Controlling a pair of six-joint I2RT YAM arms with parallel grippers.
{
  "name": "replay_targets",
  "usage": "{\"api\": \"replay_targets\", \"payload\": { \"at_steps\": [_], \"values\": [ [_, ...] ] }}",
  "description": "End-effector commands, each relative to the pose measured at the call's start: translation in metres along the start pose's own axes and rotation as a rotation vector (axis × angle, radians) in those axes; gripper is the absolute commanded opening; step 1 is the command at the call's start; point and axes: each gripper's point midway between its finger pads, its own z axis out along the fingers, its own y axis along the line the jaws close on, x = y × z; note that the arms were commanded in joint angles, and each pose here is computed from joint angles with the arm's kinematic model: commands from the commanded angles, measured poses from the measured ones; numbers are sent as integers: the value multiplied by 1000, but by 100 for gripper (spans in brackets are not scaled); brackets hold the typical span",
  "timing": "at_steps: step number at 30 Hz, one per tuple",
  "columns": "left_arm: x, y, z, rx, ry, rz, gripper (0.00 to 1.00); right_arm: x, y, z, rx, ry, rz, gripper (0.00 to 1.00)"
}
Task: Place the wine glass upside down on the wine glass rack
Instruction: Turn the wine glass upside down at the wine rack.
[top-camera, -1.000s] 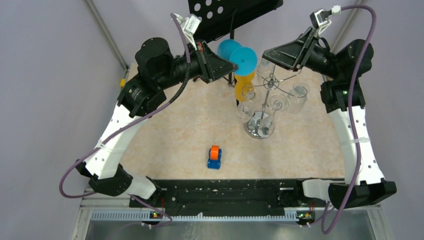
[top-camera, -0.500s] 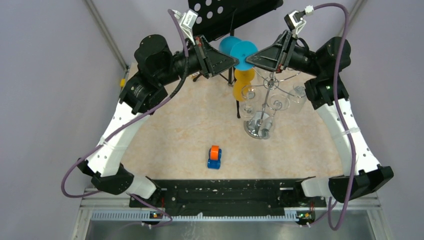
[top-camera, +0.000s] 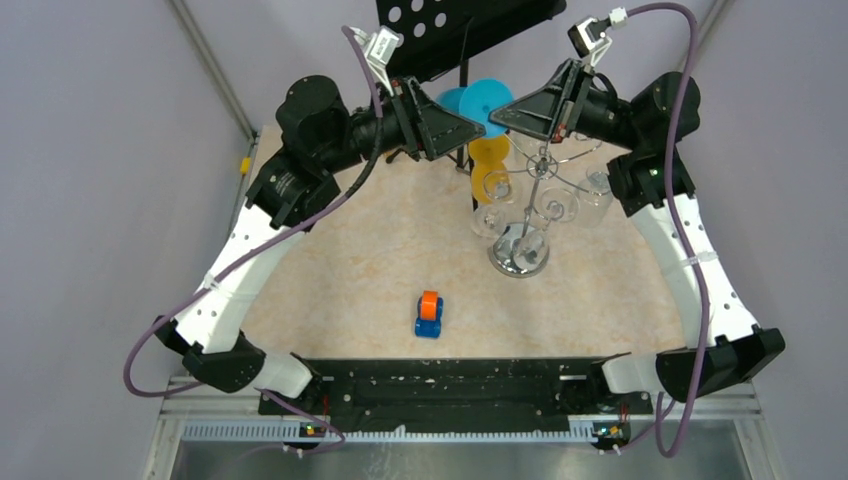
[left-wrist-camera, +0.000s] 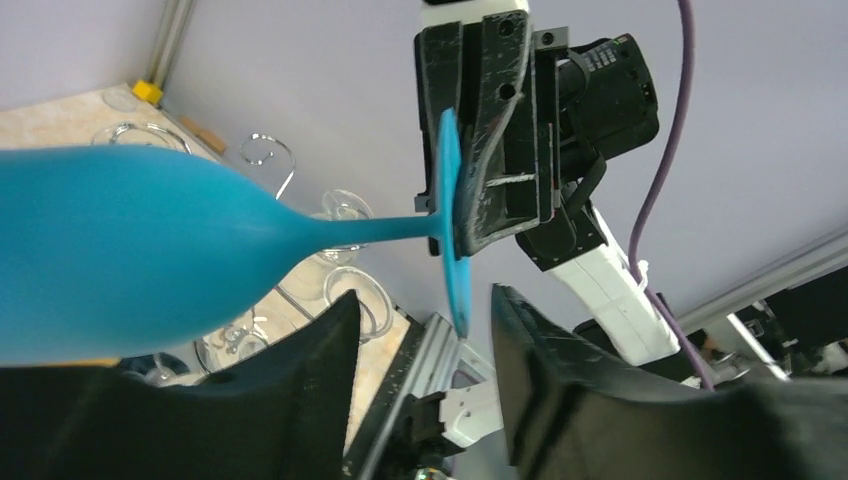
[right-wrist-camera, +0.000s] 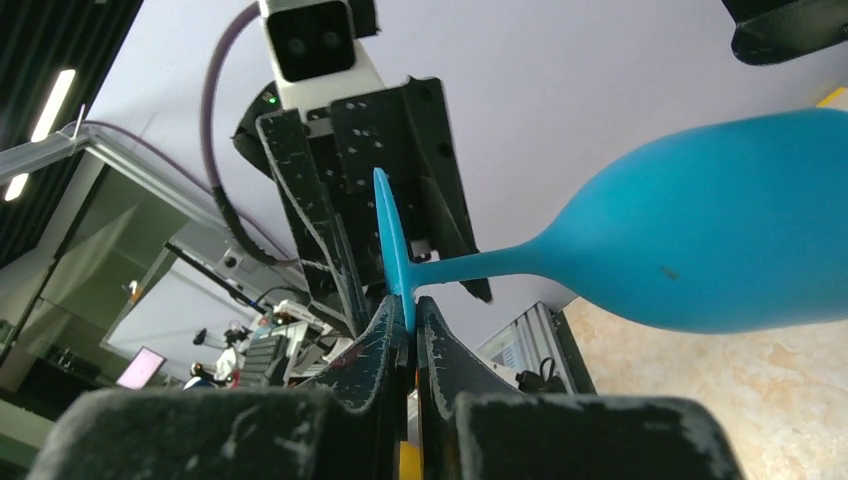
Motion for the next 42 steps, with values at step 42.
{"api": "replay_targets", "payload": {
  "at_steps": [42],
  "values": [
    [174,226,-161,-970,346,83,94,-134,-44,-107,296,-340,-300,0]
  ]
}}
